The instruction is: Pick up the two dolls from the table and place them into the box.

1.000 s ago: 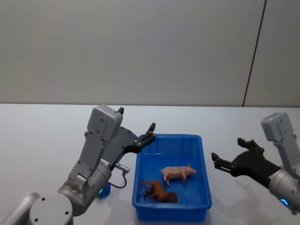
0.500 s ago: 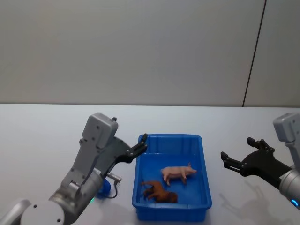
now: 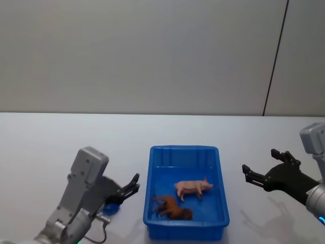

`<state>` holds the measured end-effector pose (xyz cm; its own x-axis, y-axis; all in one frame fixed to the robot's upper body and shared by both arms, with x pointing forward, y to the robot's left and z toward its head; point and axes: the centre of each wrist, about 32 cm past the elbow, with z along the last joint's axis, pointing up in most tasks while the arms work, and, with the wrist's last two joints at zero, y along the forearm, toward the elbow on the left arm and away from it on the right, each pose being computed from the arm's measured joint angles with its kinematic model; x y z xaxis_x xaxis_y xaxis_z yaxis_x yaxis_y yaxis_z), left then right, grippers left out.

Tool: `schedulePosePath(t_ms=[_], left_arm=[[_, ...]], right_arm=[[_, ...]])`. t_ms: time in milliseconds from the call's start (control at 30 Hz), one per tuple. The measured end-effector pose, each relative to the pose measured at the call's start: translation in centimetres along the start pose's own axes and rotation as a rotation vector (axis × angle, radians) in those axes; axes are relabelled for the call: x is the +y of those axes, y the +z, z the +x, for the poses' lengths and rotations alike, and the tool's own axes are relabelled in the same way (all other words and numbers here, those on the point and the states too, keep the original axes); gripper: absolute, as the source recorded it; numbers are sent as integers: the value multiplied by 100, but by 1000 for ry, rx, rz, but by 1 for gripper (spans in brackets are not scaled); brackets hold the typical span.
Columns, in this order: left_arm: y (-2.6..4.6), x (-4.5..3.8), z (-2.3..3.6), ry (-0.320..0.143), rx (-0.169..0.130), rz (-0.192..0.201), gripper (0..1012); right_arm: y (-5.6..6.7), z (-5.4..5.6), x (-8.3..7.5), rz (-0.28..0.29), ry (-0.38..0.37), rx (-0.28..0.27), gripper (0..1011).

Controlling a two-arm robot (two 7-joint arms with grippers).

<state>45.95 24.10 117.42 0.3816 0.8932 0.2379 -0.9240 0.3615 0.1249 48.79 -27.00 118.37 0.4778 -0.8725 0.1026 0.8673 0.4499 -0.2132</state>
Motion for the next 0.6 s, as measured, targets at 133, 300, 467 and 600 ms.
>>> schedulePosePath(t_ms=[133,300,467,600], left_arm=[[-129,61,54,1,14,41,1003],[-241,91,108,-7,22,73,1003],[-364,91,169,-21,26,107,1004],[-435,72,217,-34,25,127,1003]], right_arm=[[-2,5,-5,0,-1,0,1001],[-1,8,-7,0,-1,-1,1000],[-2,10,-10,1,-2,0,1000],[-3,11,-11,1,-2,0,1000]])
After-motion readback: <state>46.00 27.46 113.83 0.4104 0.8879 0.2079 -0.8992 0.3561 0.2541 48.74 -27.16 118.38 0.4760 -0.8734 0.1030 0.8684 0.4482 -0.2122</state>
